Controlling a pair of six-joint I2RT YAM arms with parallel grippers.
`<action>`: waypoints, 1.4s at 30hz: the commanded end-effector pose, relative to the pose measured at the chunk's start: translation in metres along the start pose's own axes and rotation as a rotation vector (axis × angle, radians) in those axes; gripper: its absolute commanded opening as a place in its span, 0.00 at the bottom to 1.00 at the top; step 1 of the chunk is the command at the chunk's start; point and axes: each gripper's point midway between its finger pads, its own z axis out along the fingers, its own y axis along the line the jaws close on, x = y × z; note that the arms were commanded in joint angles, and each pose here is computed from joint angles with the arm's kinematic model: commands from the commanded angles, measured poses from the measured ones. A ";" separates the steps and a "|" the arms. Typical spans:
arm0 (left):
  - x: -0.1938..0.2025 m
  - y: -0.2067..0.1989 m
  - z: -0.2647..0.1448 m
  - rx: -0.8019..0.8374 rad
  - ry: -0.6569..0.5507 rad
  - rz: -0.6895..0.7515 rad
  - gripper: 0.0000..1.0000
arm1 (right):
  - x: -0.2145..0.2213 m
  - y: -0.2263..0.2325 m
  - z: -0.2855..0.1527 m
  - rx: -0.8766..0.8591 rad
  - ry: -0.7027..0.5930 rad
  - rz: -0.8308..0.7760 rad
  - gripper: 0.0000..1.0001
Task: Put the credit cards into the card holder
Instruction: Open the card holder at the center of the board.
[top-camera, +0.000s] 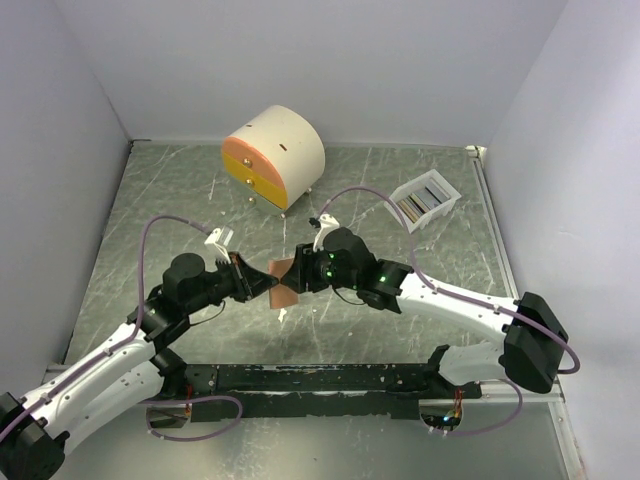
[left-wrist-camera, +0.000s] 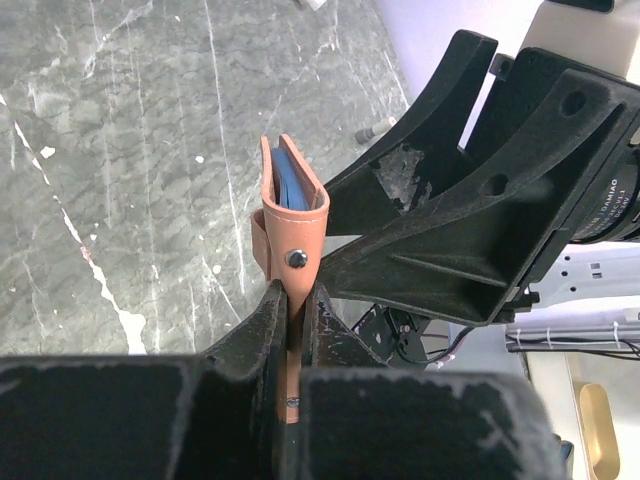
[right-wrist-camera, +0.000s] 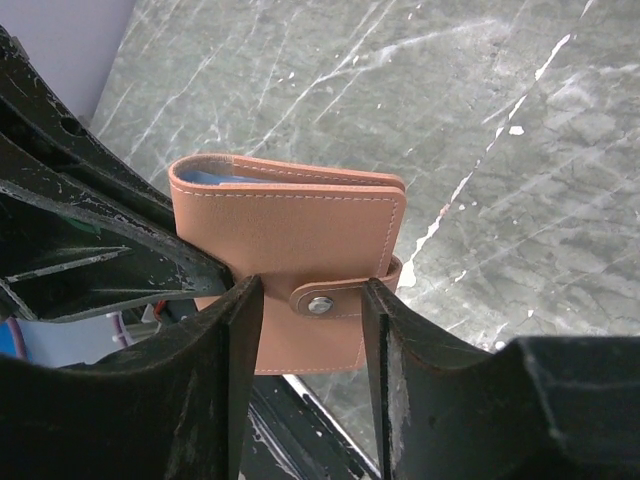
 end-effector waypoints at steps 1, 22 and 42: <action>-0.023 -0.045 -0.007 0.182 -0.075 0.026 0.07 | 0.001 -0.002 0.005 0.029 0.000 0.009 0.41; -0.007 0.024 0.002 -0.136 -0.049 -0.035 0.14 | 0.010 -0.033 -0.006 0.138 -0.014 -0.070 0.00; 0.013 0.091 0.002 -0.532 0.146 0.030 0.69 | 0.034 -0.018 0.010 -0.057 0.017 0.025 0.00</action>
